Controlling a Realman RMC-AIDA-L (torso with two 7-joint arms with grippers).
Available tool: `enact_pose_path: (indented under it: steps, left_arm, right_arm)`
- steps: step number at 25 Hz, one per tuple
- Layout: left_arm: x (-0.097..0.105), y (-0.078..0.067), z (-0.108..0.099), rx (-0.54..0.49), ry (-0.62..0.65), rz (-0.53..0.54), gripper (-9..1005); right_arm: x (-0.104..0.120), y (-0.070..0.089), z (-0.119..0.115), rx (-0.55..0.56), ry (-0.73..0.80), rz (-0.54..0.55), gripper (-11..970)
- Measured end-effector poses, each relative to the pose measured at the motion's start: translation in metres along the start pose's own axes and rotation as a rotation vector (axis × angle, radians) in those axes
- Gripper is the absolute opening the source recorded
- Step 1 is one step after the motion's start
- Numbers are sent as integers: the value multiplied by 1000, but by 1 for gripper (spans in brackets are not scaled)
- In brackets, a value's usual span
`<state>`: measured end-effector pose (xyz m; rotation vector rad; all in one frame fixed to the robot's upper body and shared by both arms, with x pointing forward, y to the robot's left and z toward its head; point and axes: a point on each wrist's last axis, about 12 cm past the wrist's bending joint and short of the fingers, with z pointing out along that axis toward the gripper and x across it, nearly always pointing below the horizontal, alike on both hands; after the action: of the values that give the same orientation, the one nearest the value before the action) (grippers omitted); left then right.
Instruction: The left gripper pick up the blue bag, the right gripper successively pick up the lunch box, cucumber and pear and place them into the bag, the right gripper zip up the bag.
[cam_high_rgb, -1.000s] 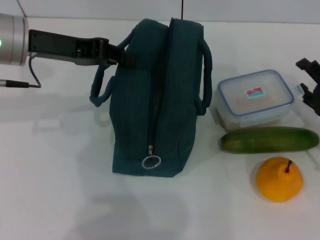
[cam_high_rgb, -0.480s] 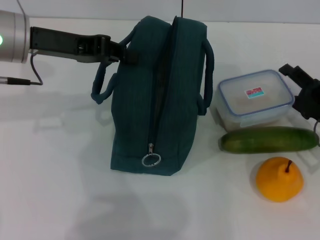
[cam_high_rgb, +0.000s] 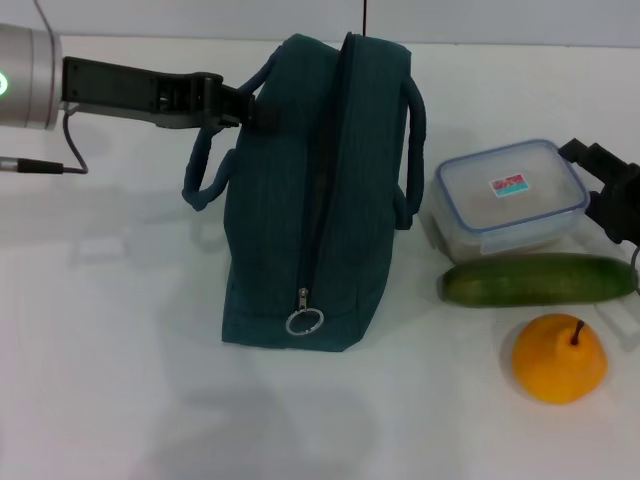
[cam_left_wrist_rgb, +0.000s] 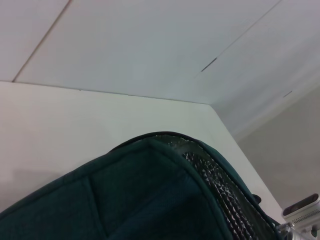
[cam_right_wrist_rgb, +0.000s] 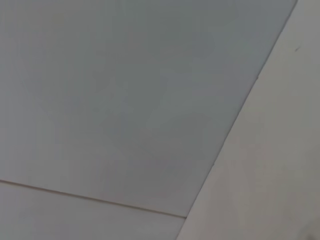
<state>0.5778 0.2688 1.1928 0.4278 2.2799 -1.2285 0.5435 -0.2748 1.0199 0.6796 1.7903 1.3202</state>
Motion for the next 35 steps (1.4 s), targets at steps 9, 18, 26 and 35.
enact_pose_path:
  steps: [9,18,26,35]
  left_arm:
    - [0,-1,2,3,5,3,63]
    - [3,0,2,3,6,8,63]
    - [5,1,1,0,5,4,63]
    - [5,1,1,1,5,3,63]
  right_arm:
    - [0,-1,-1,5,9,-14,388]
    - [-3,-1,-2,7,-1,-22,225]
    - [-4,1,0,0,-1,-30,224]
    - [-6,1,-1,0,-4,-37,222]
